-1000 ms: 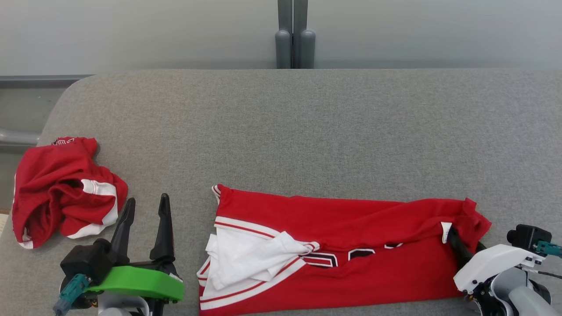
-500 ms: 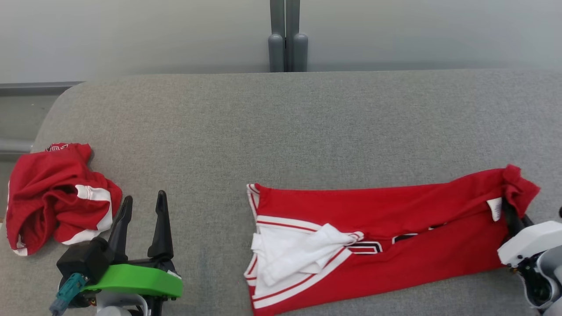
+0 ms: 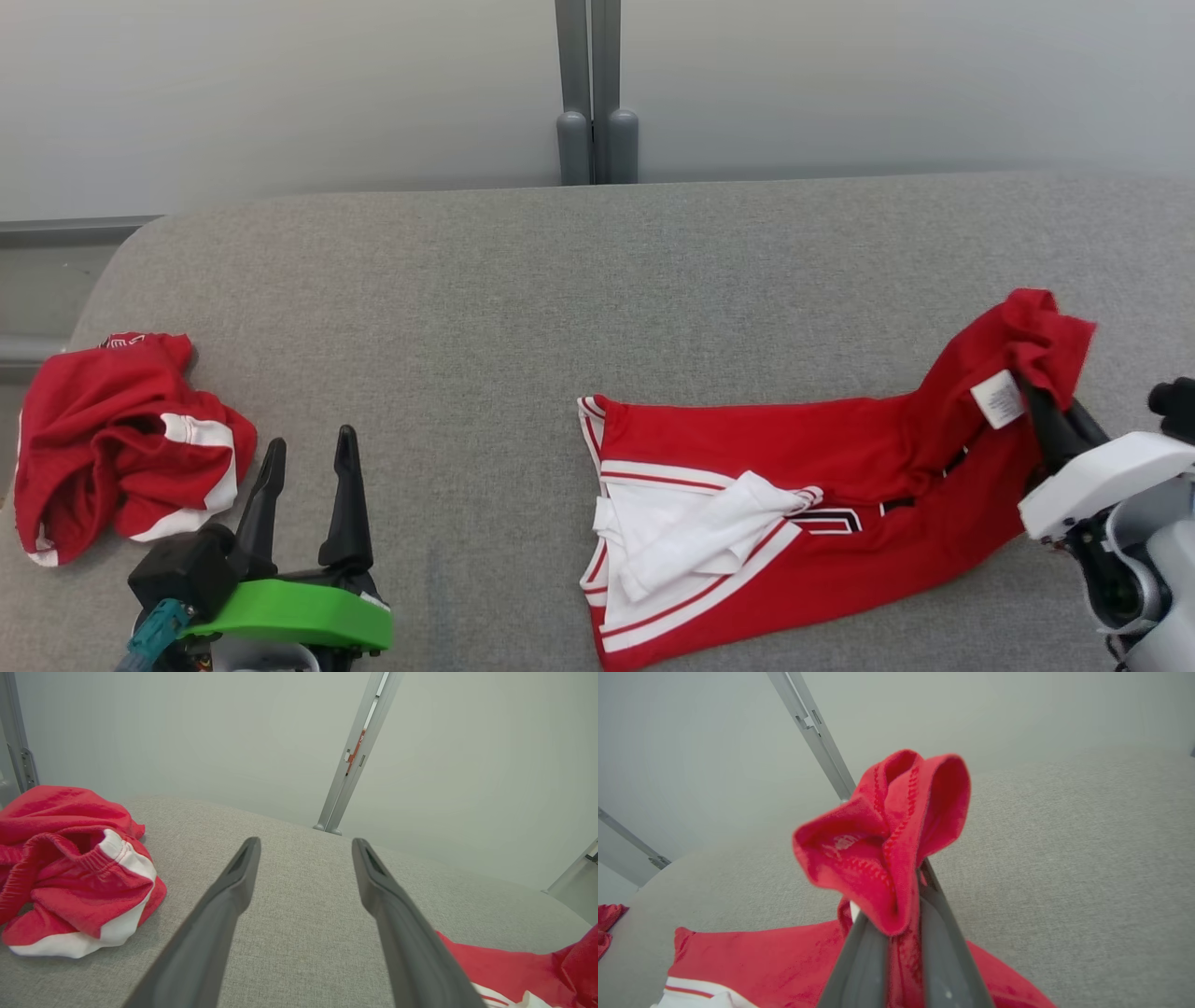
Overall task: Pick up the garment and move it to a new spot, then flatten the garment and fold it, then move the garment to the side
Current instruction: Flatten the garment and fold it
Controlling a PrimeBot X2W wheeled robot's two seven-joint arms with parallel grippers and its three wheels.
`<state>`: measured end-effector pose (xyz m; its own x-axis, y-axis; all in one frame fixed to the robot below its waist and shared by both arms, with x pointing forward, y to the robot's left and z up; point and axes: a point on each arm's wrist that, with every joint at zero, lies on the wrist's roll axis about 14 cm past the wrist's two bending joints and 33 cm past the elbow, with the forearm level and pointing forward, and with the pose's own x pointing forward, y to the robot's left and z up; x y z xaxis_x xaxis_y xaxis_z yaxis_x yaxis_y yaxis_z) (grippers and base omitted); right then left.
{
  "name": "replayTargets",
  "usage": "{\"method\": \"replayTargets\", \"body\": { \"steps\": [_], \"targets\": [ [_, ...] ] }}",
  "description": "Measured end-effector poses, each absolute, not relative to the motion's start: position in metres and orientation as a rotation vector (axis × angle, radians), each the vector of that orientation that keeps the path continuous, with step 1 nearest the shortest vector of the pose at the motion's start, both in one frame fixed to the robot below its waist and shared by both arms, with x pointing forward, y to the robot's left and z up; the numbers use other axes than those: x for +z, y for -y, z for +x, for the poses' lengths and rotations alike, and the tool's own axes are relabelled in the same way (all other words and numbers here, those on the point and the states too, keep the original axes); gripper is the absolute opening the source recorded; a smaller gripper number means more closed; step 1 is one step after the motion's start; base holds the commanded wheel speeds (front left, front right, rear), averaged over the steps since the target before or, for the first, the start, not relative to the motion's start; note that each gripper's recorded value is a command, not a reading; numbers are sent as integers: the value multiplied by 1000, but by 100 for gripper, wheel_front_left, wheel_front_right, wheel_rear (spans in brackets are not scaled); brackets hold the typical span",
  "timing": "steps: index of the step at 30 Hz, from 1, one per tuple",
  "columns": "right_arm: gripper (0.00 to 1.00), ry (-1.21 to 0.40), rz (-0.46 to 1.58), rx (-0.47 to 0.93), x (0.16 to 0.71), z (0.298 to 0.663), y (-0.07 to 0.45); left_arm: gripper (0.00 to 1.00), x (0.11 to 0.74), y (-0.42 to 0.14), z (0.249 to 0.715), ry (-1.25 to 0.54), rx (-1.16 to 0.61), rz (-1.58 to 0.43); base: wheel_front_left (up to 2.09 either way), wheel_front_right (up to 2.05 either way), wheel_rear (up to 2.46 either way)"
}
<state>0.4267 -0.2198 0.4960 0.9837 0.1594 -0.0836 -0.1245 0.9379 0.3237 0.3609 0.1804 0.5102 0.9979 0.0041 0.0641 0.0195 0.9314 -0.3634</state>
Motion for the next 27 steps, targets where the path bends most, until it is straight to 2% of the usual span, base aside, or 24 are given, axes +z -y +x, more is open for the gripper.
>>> {"method": "replayTargets", "body": {
  "steps": [7, 12, 27],
  "targets": [
    [0, -165, 407, 373, 500, 413, 117, 100, 507, -188, 355, 59, 14, -369, 0, 0, 0],
    [0, -244, 462, 482, 493, 405, 56, 100, 503, -194, 351, 49, 37, -367, 0, 0, 0],
    [0, -414, 495, 602, 452, 394, -23, 100, 496, -220, 338, 38, 129, -361, 0, 0, 0]
  ]
}}
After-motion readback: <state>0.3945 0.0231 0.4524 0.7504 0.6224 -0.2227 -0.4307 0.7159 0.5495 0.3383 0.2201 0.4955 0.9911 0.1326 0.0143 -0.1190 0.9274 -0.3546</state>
